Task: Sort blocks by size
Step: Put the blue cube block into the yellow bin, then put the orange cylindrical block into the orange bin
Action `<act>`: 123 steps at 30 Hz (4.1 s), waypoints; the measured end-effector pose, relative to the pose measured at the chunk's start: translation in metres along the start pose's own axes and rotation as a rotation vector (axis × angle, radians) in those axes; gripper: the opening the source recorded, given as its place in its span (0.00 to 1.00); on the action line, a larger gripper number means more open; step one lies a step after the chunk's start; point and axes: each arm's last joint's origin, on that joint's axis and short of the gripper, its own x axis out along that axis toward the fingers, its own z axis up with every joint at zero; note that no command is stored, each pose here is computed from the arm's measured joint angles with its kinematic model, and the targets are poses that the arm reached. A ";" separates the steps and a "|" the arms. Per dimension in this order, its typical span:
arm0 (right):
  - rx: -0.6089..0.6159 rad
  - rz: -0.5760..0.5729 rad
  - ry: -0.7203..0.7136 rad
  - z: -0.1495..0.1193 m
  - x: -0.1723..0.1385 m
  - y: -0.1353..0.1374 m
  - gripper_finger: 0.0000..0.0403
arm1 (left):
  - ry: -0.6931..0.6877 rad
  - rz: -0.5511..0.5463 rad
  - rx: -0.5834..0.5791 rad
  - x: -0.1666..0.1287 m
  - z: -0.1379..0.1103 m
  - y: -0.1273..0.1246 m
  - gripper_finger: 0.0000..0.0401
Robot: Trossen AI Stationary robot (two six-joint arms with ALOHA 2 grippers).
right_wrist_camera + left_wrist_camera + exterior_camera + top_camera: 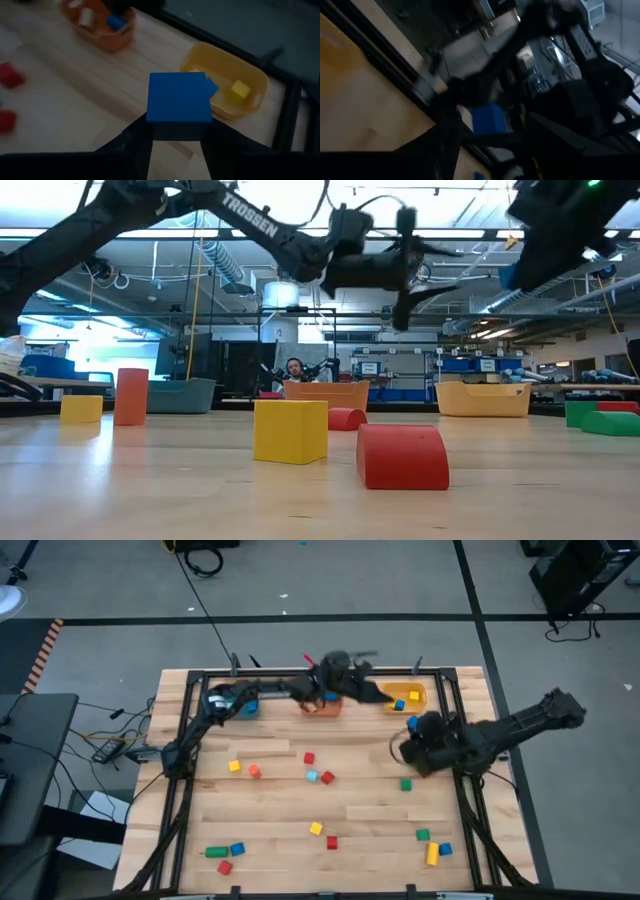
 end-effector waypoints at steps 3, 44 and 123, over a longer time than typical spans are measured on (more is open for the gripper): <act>0.071 0.005 0.042 0.015 0.015 0.001 0.39 | -0.022 0.028 0.040 -0.024 0.025 0.018 0.56; 0.464 -0.113 0.371 0.082 0.195 -0.078 0.55 | 0.114 0.747 0.462 -0.197 0.032 -0.005 0.52; -0.190 0.218 0.617 -0.049 0.020 0.019 0.45 | 0.133 0.771 0.434 -0.195 -0.201 -0.151 0.52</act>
